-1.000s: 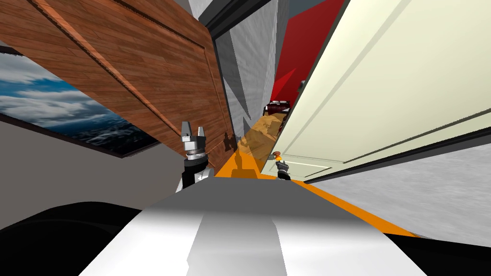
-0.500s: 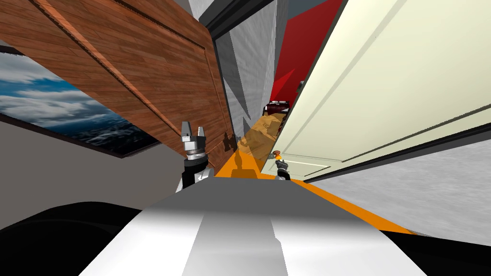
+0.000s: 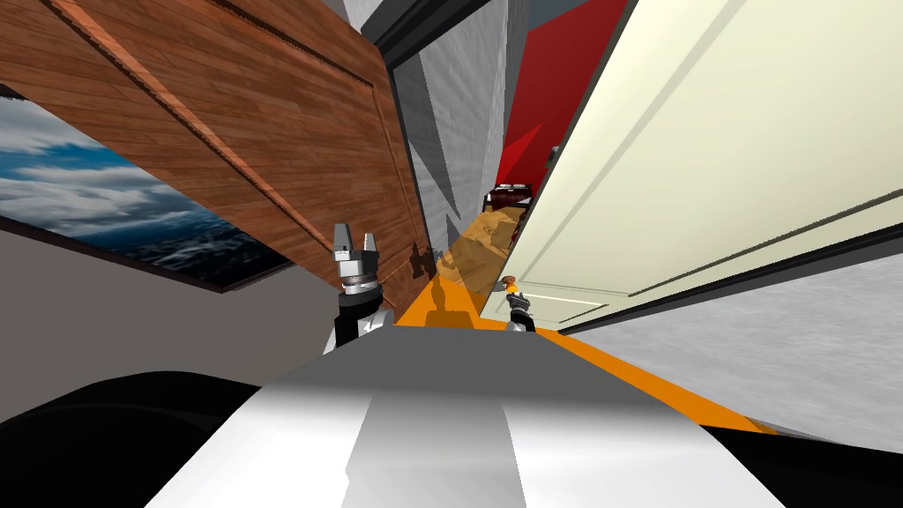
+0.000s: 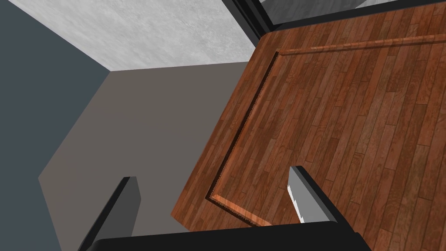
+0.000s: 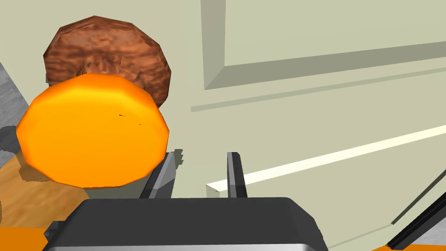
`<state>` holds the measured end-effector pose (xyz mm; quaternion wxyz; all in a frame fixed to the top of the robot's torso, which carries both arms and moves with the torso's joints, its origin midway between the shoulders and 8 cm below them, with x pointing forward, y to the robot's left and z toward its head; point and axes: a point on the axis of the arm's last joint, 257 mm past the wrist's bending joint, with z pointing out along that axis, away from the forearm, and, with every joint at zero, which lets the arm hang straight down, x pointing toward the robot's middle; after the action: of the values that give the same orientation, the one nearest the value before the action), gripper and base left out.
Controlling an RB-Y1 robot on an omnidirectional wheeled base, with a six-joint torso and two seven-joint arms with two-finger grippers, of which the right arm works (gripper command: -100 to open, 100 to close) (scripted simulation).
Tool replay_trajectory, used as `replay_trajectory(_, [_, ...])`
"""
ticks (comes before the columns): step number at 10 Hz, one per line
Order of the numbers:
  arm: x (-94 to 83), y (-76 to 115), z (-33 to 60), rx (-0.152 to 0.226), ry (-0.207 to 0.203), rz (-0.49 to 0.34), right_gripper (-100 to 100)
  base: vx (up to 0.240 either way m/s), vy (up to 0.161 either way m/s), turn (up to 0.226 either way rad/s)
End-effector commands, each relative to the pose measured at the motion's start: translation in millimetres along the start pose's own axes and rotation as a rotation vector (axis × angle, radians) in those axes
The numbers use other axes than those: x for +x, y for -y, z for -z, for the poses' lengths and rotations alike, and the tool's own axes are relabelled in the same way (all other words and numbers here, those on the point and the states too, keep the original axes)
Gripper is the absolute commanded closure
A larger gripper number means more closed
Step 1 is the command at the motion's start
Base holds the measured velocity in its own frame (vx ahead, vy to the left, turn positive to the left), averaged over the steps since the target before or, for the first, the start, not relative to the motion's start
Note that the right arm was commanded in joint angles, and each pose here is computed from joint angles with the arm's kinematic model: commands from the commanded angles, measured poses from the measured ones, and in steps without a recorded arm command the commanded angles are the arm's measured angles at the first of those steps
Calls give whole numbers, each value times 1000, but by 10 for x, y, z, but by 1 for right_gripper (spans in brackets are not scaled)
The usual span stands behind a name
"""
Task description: Pull the door open
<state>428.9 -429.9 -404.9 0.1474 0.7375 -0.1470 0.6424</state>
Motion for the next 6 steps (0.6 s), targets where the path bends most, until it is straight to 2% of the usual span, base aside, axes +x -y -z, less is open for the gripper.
replay_trajectory(1, [143,176,-71,20,-39,-14,-100,-2,-5,12])
replay_trajectory(2, [-10,-7,-1,1,0,0,-100,7,-27,-40])
replay_trajectory(3, [-10,-7,-1,1,0,0,100,7,-17,8])
replay_trajectory(6, [-10,-7,-1,1,0,0,100,-5,9,-2])
